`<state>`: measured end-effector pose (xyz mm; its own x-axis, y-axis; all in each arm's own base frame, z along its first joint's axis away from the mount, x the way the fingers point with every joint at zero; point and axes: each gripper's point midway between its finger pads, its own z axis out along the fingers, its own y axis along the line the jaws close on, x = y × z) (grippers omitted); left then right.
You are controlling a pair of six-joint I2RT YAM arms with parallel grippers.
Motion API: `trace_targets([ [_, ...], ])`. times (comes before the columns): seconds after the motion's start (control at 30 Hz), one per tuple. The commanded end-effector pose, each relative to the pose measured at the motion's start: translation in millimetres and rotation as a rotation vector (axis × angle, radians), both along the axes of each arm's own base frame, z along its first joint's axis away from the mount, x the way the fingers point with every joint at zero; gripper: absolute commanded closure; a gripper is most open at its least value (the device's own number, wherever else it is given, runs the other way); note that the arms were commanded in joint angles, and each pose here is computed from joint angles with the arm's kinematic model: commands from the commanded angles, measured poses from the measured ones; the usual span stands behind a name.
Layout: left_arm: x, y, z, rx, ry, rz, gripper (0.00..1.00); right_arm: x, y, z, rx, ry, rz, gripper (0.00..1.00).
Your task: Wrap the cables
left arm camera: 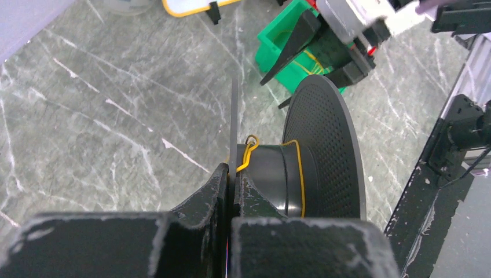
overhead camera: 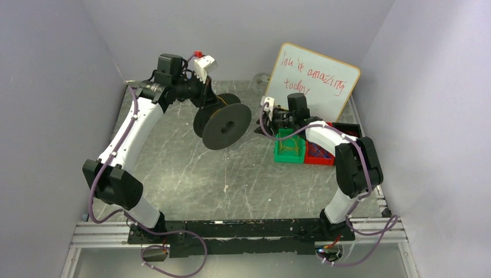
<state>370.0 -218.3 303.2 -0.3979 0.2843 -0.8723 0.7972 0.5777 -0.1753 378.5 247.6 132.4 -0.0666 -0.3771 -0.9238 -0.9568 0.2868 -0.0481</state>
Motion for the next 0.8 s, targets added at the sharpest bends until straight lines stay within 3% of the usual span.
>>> trace_targets([
  [0.0, -7.6, -13.8, 46.6, -0.112, -0.051, -0.069, 0.98, -11.7, 12.0, 16.6, 0.005, -0.301, 0.264, 0.54],
  [0.1, -4.2, -14.1, 53.5, -0.120, -0.052, -0.054, 0.97, -35.9, 11.8, 6.5, -0.047, -0.375, 0.423, 0.54],
  [0.27, 5.0, -10.9, 52.4, -0.110, -0.056, -0.010, 0.97, -73.8, -0.9, -22.9, -0.291, -0.577, 0.676, 0.53],
  [0.5, 6.7, -10.3, 50.6, -0.116, -0.051, 0.008, 0.97, -88.4, -2.5, -39.5, -0.578, -0.713, 0.751, 0.51],
  [0.77, 10.7, -8.4, 42.3, -0.122, -0.026, 0.028, 0.98, -69.0, 17.5, -51.2, -0.920, -0.930, 0.724, 0.48],
])
